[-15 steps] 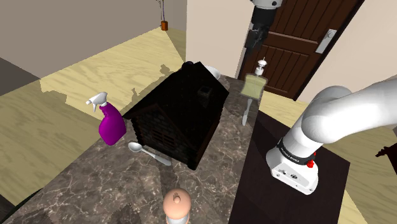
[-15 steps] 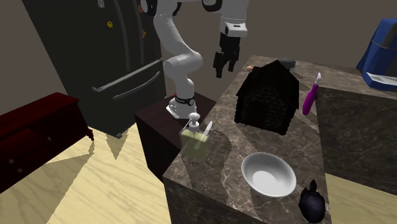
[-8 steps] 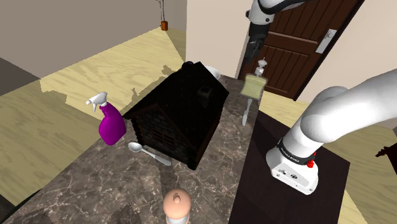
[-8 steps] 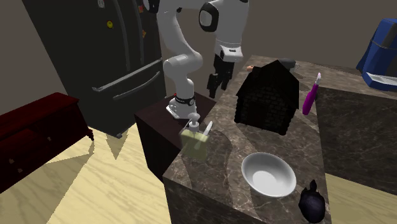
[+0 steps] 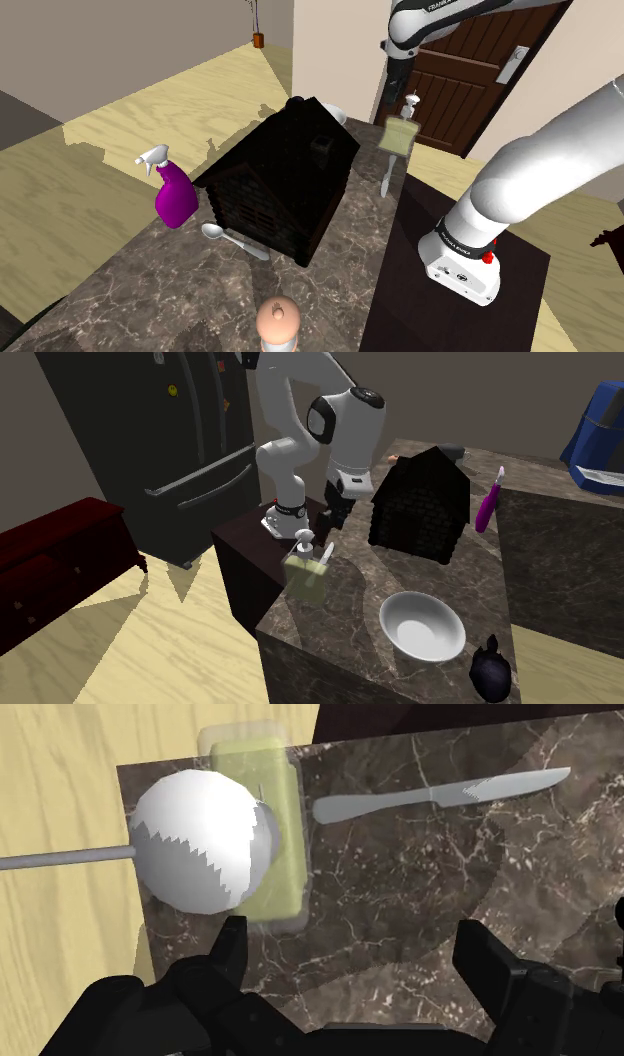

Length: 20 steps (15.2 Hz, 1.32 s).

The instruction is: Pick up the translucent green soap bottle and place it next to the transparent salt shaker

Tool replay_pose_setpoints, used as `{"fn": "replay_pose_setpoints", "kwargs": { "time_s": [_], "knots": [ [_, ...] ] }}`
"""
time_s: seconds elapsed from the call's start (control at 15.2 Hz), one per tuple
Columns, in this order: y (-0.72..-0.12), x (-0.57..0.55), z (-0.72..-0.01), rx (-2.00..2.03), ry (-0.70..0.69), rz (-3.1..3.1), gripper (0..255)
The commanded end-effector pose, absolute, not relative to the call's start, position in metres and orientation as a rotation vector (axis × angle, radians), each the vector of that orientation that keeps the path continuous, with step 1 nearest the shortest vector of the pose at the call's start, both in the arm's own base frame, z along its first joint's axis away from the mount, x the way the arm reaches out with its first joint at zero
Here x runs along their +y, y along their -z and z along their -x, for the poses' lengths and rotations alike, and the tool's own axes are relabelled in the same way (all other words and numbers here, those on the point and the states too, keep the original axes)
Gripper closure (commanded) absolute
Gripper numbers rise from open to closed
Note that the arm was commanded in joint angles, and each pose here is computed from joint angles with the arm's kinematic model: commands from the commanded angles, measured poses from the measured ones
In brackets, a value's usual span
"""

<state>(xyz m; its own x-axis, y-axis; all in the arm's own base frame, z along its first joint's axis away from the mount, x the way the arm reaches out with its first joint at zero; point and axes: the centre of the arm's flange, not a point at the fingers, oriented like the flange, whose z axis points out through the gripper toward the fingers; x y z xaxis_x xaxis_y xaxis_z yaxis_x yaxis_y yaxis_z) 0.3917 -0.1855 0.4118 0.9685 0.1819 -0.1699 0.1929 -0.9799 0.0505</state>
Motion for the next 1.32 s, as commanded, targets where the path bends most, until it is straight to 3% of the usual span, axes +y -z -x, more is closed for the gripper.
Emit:
{"fn": "replay_pose_setpoints", "kwargs": {
  "time_s": [0.0, 0.66, 1.25],
  "knots": [
    [-0.393, -0.203, -0.397, 0.316, 0.276, -3.04, 0],
    [-0.33, -0.233, -0.401, 0.349, 0.31, -3.024, 0],
    [-0.327, -0.233, -0.4, 0.349, 0.31, -3.024, 0]
  ]
}}
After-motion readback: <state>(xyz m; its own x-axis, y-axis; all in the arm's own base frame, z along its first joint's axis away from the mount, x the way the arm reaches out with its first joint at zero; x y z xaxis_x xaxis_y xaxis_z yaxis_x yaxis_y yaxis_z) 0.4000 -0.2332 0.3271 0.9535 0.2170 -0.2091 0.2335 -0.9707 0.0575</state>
